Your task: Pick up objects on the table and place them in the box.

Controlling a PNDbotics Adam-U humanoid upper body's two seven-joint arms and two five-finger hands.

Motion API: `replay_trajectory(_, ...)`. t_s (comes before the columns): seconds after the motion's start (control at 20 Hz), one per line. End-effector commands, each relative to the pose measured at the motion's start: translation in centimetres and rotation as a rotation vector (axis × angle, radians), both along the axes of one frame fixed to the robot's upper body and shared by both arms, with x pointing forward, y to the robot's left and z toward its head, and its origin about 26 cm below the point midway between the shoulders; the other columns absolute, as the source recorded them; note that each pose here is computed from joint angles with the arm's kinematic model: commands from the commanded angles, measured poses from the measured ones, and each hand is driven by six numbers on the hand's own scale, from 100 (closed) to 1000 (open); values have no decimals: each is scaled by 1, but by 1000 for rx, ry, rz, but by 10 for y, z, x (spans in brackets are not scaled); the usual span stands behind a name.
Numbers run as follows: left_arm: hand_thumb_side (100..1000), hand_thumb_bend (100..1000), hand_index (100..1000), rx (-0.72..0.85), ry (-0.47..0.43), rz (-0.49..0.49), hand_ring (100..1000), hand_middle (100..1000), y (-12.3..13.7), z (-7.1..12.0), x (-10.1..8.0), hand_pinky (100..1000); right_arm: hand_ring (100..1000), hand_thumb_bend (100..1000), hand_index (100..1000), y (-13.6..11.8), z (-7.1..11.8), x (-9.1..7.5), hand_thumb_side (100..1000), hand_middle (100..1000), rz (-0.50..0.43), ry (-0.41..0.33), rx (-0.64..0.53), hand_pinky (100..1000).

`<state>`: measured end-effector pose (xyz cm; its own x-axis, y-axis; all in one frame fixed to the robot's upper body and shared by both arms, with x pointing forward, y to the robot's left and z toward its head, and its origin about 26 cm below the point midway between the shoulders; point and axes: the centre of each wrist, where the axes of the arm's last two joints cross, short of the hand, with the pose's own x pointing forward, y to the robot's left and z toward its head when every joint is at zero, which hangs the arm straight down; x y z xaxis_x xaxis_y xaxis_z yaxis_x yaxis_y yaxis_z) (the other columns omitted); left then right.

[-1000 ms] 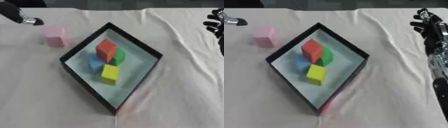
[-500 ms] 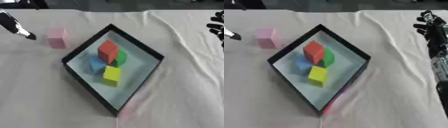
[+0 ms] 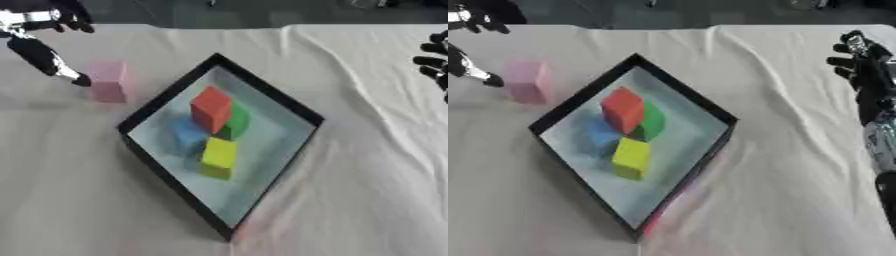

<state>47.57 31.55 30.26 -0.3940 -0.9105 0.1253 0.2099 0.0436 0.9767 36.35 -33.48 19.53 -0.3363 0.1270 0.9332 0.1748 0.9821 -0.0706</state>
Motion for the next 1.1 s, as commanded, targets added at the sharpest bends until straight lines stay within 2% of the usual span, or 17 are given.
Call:
replay_trajectory(0.05,323,689,889,4,-46,-14,928,846,-4,16,0,914,758,100,796,-1,15,-2,655,744,-3,-37,-30,891)
replay_trajectory(0.3,359,704,891,1,-35,-8,942,846,-8,11,4,927,757,100,796,1,15,-1,658,744,1,-38,-25,891)
replay_trajectory(0.7,323,714,886,-6,-65,31,919,814,-6,7,8,917,749,100,790,5,15,0,639,736,6,-42,-18,886)
replay_trajectory(0.85,318,700,877,-39,-89,49,912,801,-2,0,11,918,749,100,790,5,13,0,646,737,-3,-40,-9,887)
replay_trajectory(1.1,315,704,873,-44,-72,82,920,808,2,-12,15,919,749,100,790,8,14,1,651,737,4,-40,-6,887)
